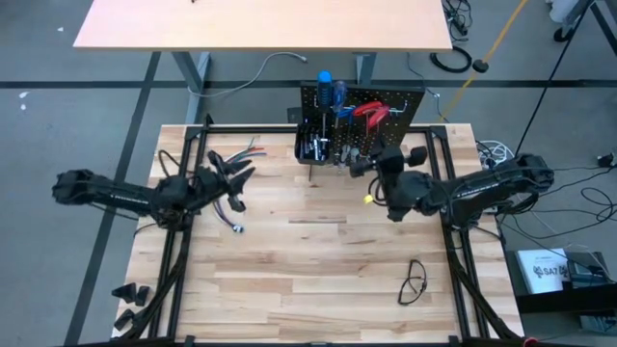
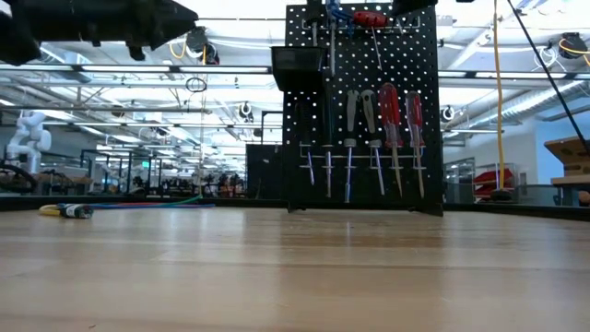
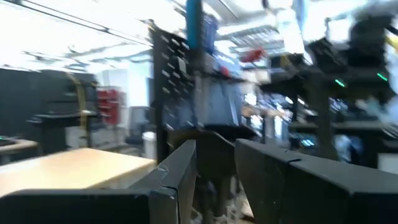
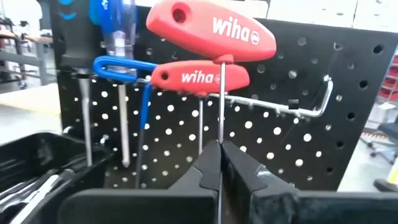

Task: Hang tools onto peg board
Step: Hang the red allen wrench on the peg board

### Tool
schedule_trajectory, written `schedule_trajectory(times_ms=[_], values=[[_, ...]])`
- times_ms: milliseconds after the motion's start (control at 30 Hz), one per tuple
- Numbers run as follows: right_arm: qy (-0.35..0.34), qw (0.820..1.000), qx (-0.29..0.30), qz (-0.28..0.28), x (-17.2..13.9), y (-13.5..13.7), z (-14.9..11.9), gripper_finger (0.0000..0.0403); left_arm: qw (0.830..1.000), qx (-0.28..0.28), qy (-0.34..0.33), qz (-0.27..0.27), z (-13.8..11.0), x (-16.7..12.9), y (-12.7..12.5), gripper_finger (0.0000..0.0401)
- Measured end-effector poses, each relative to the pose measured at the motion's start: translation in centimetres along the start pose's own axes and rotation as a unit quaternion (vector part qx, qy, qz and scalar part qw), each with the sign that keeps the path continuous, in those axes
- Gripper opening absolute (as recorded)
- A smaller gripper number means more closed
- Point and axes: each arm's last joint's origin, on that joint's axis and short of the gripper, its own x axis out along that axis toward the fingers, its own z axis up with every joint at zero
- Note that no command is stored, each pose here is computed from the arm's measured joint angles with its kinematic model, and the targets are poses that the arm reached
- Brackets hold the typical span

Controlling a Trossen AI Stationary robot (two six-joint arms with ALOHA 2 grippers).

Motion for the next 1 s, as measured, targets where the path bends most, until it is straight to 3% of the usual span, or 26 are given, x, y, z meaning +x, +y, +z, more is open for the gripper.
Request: schedule_trajectory(times_ms=[133, 1000], values=[[0.0, 1.0, -0.011, -0.016, 1.0, 0.0, 0.1, 0.0, 0.999, 0.005, 0.017, -0.027, -0.6, 0.2, 0.2, 0.0118], [0.005, 0.997, -0.039, -0.06, 5.0, -0.2, -1.7, 0.0, 0.999, 0.016, 0.033, -0.021, -1.0, 0.4, 0.6, 0.0118]])
